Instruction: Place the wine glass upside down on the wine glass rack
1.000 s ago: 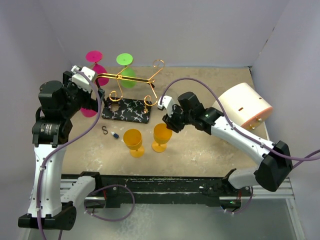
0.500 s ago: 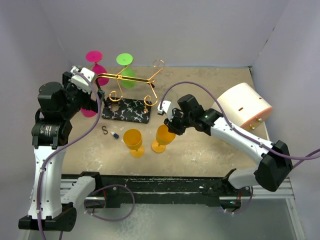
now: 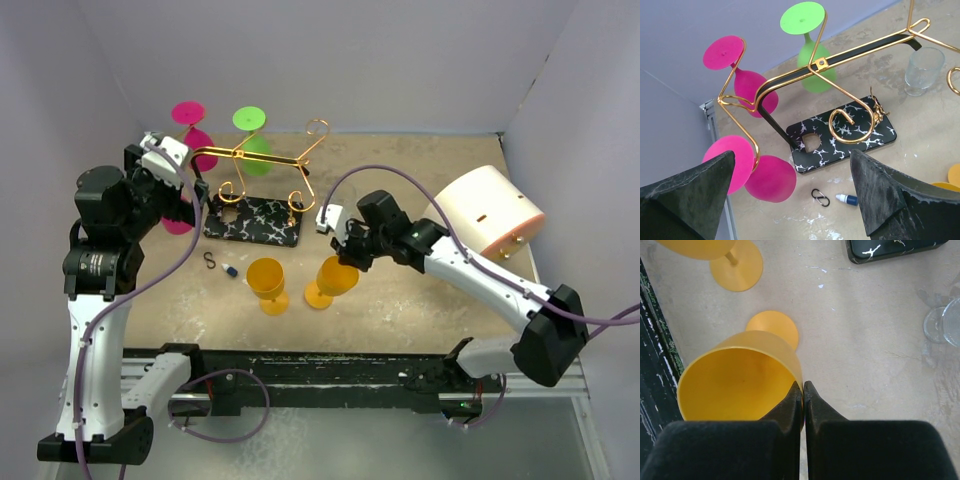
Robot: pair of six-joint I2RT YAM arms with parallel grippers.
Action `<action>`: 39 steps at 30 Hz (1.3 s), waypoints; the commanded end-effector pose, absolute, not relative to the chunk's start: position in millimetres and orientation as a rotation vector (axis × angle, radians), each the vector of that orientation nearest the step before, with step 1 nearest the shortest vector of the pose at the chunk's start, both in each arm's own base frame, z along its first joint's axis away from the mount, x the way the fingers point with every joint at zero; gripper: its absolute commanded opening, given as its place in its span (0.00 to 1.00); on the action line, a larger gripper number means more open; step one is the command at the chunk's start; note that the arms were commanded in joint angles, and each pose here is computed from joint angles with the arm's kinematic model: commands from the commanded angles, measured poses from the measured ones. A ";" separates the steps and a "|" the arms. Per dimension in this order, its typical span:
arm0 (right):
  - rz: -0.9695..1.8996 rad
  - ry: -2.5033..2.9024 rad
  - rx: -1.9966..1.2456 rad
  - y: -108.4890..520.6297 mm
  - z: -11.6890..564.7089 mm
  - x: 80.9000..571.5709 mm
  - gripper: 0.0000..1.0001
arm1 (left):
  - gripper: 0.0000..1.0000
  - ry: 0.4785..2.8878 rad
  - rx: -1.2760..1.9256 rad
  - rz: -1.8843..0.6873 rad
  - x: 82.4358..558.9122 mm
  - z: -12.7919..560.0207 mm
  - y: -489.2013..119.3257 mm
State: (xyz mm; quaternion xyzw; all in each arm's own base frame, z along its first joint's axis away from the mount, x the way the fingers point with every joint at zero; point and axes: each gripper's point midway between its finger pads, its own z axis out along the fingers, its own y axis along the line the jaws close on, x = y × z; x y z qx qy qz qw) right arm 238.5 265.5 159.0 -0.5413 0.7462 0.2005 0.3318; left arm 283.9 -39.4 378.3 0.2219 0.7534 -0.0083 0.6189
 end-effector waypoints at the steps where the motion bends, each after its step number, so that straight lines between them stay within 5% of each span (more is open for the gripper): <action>1: 0.569 1.867 -1.432 266.9 183.0 229.6 0.00 | 0.99 1.694 0.430 0.007 290.1 392.1 -30.8; 39: 0.471 1.421 -1.126 220.6 405.7 238.9 0.00 | 0.99 1.701 0.426 -0.309 275.3 378.6 -71.9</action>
